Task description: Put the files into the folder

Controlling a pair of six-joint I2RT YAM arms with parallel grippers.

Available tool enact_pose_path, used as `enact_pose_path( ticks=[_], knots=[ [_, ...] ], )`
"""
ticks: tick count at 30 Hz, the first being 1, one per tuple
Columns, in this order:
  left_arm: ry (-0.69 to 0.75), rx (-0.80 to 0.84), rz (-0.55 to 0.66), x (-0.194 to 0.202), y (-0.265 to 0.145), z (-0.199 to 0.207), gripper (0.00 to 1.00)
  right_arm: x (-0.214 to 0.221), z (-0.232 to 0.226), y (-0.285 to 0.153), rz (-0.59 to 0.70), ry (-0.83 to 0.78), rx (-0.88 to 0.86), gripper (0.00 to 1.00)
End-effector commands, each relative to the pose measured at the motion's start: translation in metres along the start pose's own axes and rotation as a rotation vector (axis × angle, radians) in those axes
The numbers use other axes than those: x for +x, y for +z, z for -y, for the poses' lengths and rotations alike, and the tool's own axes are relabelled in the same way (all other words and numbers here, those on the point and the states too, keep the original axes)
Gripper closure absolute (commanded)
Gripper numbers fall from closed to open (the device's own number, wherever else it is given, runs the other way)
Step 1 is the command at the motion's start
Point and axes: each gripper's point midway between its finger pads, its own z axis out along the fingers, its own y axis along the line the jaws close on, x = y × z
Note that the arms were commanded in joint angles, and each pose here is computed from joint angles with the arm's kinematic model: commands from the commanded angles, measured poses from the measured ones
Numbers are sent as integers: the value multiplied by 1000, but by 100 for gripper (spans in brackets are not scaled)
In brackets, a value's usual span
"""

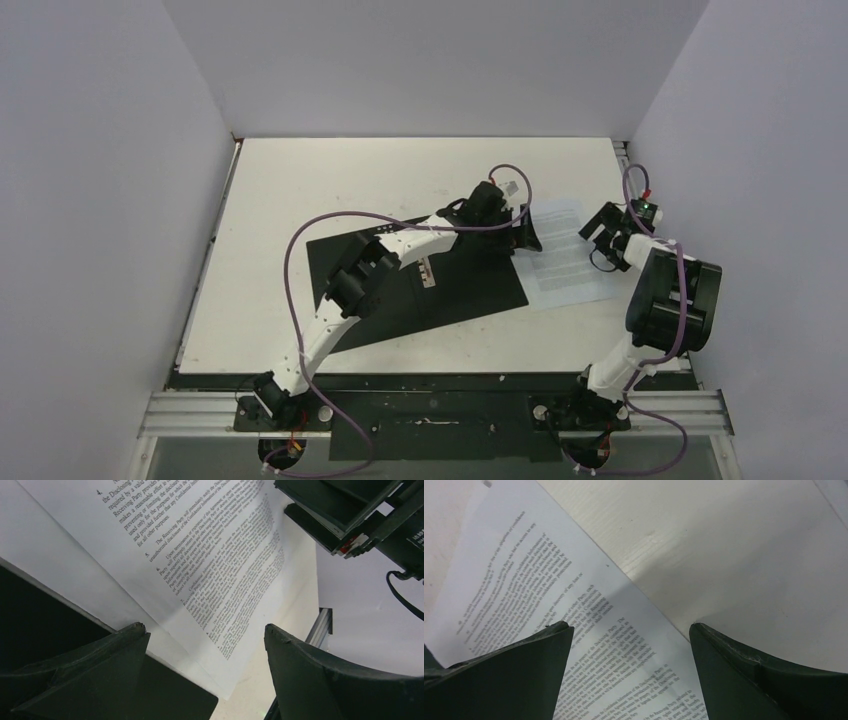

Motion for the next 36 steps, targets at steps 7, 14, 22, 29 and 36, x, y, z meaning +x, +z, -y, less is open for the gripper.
enact_pose_path(
  ticks=[7,14,22,29,36],
  knots=[
    [14,4,-27,-3,15,-4,13,18,-15,12,-21,19,-105,10],
    [24,-43,-32,0,14,-16,13,38,-25,8,-46,-22,-133,5],
    [15,-55,-41,5,17,-24,13,48,-30,2,-55,-56,-151,12],
    [10,-62,-45,7,18,-28,13,50,-32,-3,-47,-81,-149,33],
    [5,-66,-49,9,19,-31,13,37,-35,-9,-15,-75,-137,53]
  ],
)
